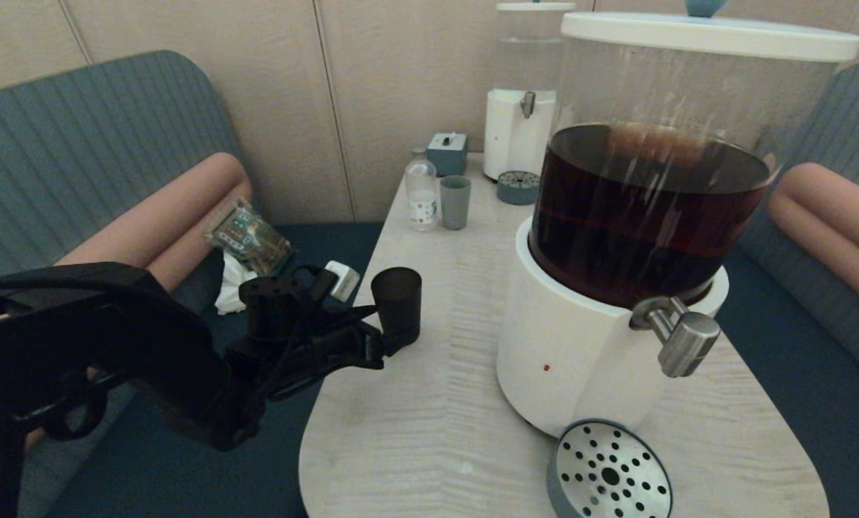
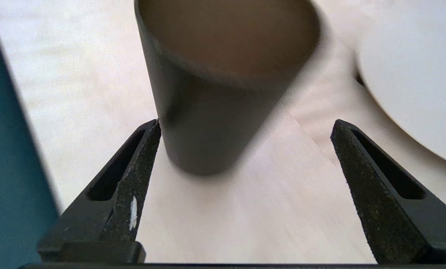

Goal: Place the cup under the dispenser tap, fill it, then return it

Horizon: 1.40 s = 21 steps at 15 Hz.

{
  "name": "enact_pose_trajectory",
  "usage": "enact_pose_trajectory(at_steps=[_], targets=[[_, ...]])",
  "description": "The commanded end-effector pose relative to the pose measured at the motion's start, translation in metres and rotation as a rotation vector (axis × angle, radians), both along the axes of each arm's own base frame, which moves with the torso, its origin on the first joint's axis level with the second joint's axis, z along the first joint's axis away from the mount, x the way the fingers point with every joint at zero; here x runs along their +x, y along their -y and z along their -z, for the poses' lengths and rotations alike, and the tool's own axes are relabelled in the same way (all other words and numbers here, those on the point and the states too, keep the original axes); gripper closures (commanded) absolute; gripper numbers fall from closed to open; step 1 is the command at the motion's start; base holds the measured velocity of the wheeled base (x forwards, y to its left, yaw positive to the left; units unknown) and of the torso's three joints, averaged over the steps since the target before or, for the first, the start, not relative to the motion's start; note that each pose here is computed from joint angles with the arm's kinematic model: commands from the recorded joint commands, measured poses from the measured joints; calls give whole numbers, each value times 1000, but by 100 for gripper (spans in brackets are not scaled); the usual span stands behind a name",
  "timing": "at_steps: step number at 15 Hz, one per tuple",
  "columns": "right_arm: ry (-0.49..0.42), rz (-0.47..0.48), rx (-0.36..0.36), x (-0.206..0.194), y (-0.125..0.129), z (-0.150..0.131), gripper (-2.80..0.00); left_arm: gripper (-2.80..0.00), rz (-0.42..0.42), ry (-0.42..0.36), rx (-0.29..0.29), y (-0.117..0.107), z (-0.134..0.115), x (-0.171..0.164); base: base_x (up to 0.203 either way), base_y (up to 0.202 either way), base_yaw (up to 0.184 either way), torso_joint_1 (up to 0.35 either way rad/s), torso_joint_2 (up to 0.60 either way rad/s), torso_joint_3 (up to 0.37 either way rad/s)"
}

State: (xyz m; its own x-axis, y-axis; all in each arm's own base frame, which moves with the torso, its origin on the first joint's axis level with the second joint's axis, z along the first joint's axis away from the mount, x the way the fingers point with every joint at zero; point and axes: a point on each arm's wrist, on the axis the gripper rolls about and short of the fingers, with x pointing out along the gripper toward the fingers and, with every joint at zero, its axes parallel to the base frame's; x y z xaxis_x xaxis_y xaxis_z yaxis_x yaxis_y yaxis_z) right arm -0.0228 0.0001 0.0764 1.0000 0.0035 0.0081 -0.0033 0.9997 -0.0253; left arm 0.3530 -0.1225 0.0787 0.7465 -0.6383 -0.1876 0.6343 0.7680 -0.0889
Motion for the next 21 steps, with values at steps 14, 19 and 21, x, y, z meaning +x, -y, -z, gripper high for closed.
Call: enact_pose_trajectory(at_steps=[14, 19, 21], targets=[[-2, -1, -1, 0, 0, 2, 0, 0, 31, 256, -100, -57, -105, -183, 0, 0, 0, 0, 0, 0], [-2, -1, -1, 0, 0, 2, 0, 0, -13, 400, -164, -72, -127, -225, 0, 0, 0, 0, 0, 0], [-2, 0, -1, 0, 0, 2, 0, 0, -90, 514, -203, -84, -142, -247, 0, 0, 0, 0, 0, 0]])
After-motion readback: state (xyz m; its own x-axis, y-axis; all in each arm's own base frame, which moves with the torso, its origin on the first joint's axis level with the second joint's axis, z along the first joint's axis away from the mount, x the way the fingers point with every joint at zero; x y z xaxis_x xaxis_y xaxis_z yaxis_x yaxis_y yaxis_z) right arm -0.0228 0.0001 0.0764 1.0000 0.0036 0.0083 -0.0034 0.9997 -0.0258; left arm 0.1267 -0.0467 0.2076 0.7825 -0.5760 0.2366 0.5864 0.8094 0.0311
